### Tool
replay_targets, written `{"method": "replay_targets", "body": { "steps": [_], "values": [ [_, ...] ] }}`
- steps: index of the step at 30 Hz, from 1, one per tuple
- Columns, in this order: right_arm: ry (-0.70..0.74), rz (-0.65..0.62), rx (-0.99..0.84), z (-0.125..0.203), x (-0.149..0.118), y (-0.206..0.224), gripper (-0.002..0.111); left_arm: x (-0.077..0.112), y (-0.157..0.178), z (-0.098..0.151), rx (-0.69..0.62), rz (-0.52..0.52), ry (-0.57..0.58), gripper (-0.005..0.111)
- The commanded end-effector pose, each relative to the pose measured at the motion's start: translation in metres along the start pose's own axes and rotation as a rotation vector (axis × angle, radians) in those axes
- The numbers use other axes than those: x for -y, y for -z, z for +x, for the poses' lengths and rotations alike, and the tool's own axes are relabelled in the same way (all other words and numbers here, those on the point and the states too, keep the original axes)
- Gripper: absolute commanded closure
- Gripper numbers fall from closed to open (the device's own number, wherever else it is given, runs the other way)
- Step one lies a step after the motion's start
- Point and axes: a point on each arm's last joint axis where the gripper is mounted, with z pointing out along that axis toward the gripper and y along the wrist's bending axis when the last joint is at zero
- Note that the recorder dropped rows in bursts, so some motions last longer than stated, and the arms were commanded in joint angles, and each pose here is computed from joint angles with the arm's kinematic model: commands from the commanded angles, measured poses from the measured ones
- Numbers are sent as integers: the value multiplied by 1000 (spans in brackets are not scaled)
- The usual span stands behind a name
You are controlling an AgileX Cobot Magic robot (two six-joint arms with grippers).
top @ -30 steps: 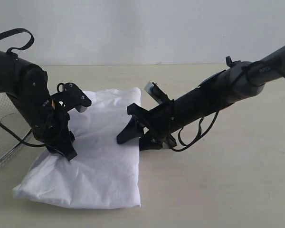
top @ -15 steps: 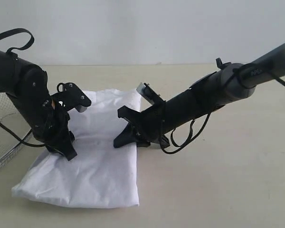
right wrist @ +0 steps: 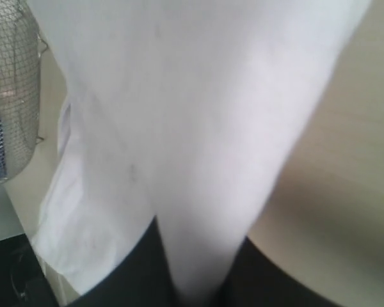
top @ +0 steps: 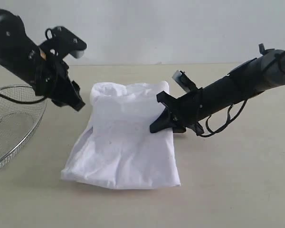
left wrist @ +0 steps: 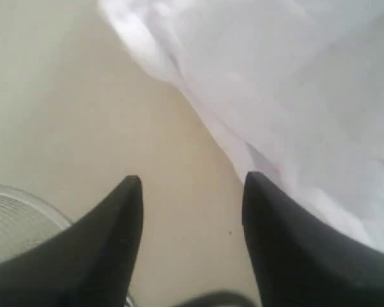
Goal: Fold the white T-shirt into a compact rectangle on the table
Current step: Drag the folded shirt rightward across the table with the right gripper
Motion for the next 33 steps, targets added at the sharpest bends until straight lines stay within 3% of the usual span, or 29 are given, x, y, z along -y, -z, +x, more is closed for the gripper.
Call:
{"method": "replay_targets", "body": {
  "steps": [1,9,16,26,33],
  "values": [
    [41,84,-30,-10,7,26,108,-5,37,-13,91,-22,34,63],
    [56,147,49,-48,16,93,108,-5,87,-17,210,-37,73,63],
    [81,197,88,-70,30,152,108,-4,100,-18,247,-33,92,63],
    [36,339,171,-100,85,191,108,-2,101,-17,238,-5,112,63],
    [5,389,163,-100,119,197,108,-1,120,-16,284,-17,115,63]
  ]
}}
